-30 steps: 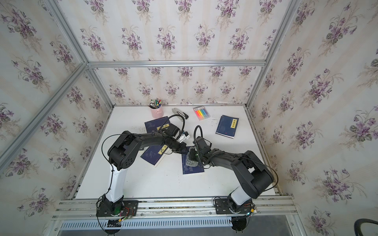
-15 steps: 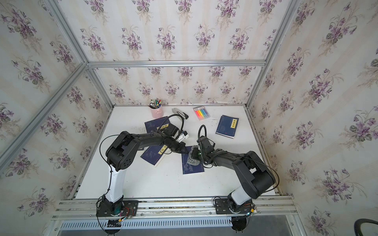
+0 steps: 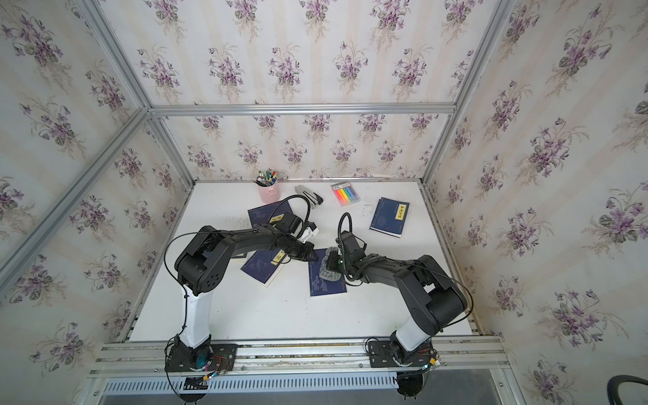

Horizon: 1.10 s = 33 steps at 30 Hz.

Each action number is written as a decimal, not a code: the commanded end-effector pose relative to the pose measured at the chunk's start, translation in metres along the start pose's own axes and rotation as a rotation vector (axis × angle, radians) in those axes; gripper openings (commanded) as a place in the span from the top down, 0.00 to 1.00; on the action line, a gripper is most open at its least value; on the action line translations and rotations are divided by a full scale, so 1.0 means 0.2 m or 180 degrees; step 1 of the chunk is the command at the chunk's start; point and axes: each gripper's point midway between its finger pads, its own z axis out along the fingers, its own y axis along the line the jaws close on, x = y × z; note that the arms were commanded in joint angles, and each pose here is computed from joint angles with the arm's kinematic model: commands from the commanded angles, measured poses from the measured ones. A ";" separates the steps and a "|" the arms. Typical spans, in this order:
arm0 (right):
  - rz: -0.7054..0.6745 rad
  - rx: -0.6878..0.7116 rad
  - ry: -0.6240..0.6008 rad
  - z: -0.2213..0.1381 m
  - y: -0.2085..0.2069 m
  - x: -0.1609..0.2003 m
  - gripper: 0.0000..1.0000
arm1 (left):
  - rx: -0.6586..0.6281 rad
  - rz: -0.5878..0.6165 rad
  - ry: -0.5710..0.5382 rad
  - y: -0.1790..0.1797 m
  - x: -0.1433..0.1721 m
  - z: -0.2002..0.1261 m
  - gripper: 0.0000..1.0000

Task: Wipe the cover of the book
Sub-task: Wipe the dirt from the cover of the book.

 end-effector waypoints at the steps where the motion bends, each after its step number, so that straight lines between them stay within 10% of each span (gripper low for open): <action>1: -0.0103 -0.0005 0.0167 0.03 0.06 0.06 1.00 | -0.0745 -0.0219 0.0226 0.27 0.13 0.03 1.00; 7: -0.0140 -0.0215 0.0252 0.05 0.19 0.11 1.00 | -0.0775 -0.0208 0.0212 0.27 0.12 0.02 1.00; 20: 0.0250 0.0295 -0.0050 -0.14 -0.25 0.07 1.00 | -0.0705 -0.0184 0.0191 0.24 0.11 0.01 1.00; 33: 0.0196 0.0041 -0.0017 -0.11 -0.13 0.01 1.00 | -0.0545 0.0872 -0.0464 -0.28 0.06 -0.27 1.00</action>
